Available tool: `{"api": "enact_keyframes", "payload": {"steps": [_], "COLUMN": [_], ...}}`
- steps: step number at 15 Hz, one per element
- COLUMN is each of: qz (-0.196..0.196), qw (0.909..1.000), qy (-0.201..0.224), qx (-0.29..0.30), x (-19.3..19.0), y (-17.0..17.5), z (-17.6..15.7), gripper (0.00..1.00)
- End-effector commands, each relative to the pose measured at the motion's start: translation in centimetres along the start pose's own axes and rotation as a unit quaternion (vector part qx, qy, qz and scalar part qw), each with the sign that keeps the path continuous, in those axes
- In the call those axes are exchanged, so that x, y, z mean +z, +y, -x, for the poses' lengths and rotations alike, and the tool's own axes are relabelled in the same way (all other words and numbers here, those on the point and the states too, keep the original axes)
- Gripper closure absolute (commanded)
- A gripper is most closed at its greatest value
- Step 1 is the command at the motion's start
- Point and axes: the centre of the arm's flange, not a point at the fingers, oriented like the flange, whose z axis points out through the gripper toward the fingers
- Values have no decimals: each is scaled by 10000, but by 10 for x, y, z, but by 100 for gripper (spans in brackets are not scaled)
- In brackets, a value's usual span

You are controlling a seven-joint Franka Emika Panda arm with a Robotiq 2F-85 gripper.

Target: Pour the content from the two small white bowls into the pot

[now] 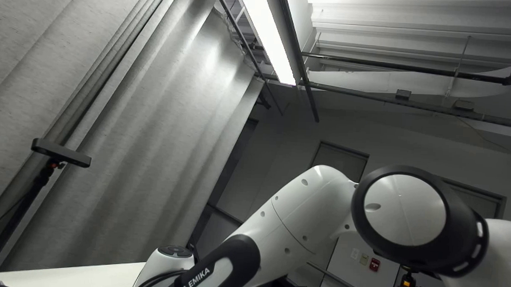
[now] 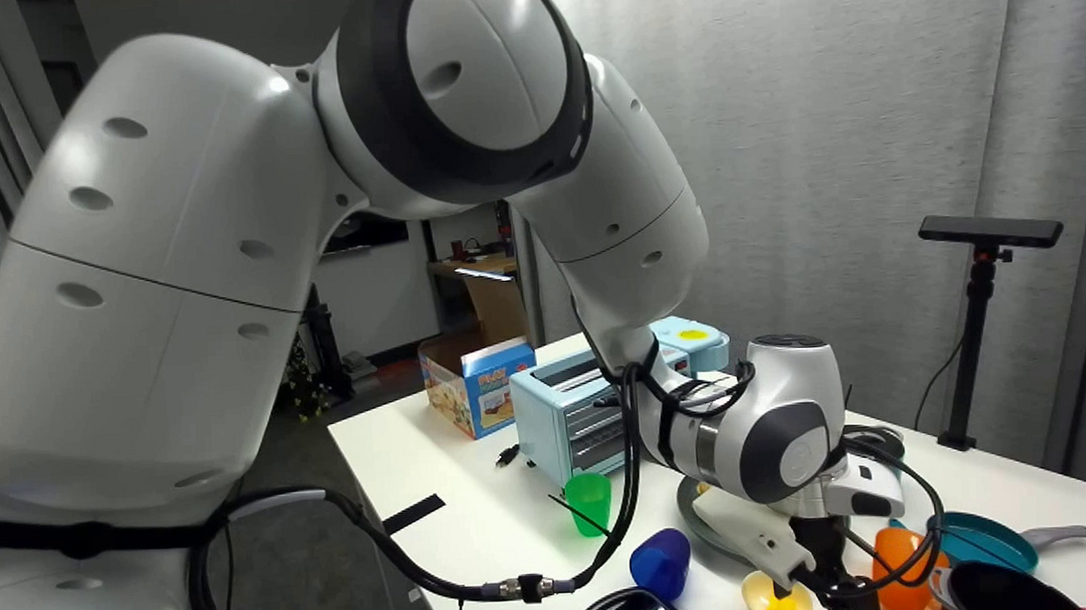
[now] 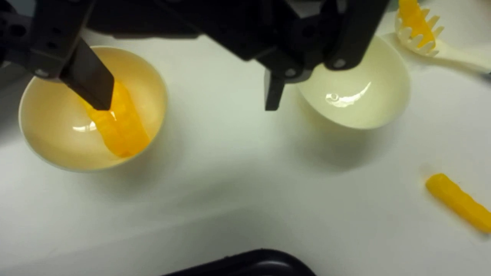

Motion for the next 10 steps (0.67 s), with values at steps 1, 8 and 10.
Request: {"api": "enact_keyframes", "payload": {"steps": [1,8,10], "qz": [-151,-230,-245], "qw": [9998,9996,9996], "qy": [-105,-173,-164], "qx": [112,-25,-36], "x": [10,24,24], "y": [6,-8,-11], "z": [-14,-18,-21], "gripper": [0,29,45]}}
